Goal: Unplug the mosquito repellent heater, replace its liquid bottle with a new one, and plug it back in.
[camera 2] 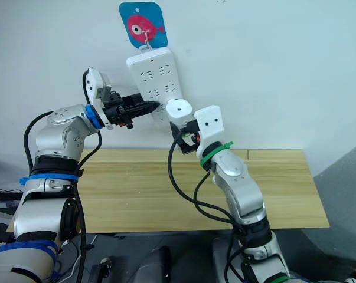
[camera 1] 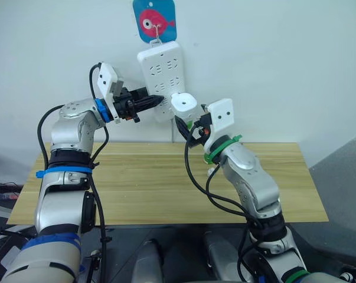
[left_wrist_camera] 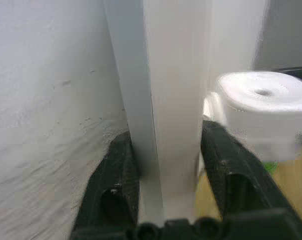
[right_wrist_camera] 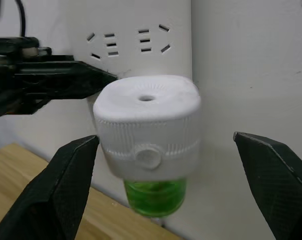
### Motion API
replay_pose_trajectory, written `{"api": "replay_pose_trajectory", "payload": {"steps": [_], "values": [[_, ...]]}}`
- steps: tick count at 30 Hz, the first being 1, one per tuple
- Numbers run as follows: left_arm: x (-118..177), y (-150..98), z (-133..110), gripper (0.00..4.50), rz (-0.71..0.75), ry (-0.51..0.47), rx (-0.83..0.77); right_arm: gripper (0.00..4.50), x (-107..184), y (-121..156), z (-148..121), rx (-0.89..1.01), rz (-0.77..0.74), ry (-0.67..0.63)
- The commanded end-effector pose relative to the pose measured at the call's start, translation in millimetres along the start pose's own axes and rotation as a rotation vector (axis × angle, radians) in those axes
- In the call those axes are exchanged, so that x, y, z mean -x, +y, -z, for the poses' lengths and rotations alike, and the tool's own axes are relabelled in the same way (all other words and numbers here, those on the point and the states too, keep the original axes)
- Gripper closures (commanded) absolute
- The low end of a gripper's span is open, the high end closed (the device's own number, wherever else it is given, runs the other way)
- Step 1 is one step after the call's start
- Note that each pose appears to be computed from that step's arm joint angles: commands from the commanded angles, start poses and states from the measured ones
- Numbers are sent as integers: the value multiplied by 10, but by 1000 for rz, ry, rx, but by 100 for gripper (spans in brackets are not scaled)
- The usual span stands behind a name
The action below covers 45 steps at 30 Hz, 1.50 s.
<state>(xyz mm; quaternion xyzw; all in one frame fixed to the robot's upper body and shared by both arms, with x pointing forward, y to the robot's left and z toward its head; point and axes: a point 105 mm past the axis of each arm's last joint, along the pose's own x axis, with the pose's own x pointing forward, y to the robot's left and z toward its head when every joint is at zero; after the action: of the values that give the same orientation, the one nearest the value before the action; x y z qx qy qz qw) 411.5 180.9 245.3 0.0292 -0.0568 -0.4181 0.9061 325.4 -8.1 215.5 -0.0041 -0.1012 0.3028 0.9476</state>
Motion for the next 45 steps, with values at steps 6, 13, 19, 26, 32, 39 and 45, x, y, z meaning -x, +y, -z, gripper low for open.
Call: {"api": "replay_pose_trajectory", "payload": {"steps": [6, 13, 19, 26, 32, 39, 45], "values": [[423, 290, -250, 77, -182, -40, -128, 0, 170, 196, -142, -6, -161, -39], [888, 34, 0, 77, -123, 141, -228, 0, 253, 300, -107, 26, -323, -28], [1086, -815, 273, 74, 120, 266, -137, 201, 155, 346, -60, 44, -376, -25], [998, -1043, 281, 74, 119, 244, -86, 448, -30, 244, -59, 66, -305, -48], [955, -1054, 267, 74, 122, 239, -88, 448, -88, 117, -34, 83, -237, -43], [914, -1039, 252, 74, 132, 238, -99, 448, -68, 42, -9, 90, -208, -28], [896, -1023, 236, 74, 135, 237, -105, 448, -83, -27, 26, 99, -164, -11]]}}
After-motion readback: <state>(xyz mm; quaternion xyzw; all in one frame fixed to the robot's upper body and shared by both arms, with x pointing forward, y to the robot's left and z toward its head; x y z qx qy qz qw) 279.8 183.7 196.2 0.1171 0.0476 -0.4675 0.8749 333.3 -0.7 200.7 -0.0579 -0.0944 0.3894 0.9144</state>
